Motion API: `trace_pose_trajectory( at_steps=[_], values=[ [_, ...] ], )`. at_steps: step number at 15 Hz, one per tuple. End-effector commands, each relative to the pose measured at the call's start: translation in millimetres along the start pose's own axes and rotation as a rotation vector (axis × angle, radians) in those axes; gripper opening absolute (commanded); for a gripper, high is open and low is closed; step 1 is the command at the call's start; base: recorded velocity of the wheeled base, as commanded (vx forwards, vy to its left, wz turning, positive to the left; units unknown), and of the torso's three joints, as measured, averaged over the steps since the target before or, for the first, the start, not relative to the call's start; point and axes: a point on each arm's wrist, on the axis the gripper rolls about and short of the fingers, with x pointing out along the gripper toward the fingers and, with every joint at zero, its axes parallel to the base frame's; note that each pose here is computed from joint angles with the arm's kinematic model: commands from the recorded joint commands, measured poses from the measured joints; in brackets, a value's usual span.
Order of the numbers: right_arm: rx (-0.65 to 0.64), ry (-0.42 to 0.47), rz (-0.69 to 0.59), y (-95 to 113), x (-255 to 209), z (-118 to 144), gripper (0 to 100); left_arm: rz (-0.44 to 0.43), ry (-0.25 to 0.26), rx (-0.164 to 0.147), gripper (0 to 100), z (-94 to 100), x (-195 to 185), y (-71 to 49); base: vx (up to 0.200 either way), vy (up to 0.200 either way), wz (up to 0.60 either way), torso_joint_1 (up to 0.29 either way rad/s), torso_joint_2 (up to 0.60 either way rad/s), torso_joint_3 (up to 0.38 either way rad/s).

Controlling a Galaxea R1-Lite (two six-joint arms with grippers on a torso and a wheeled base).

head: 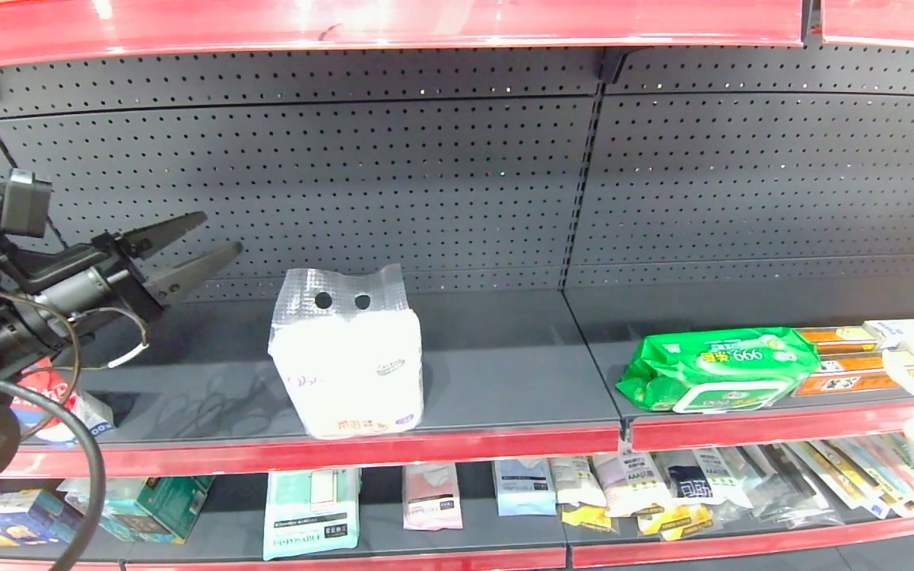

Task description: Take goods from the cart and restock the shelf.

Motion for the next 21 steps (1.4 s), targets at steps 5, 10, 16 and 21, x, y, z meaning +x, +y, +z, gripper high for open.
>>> trace_pose_trajectory(
  at_steps=[5,10,16,21],
  values=[
    [0.002,-0.010,0.000,-1,-1,1,0,0.241,-0.079,0.108,100,22.8,-24,24.2,0.000,0.000,0.00,0.000,0.00,0.000],
    [0.003,-0.013,-0.001,-1,-1,4,0,0.619,-0.111,0.171,100,25.0,-23,38.1,0.000,0.000,0.00,0.000,0.00,0.000],
    [0.004,-0.033,-0.006,-3,-4,7,0,0.979,0.217,0.053,100,25.7,-37,-12.0,0.000,0.000,0.00,0.000,0.00,0.000],
    [-0.005,-0.032,0.126,-7,11,37,0,0.701,0.463,0.022,100,46.7,-90,-106.3,0.000,0.000,0.00,0.000,0.00,0.000]
  ],
)
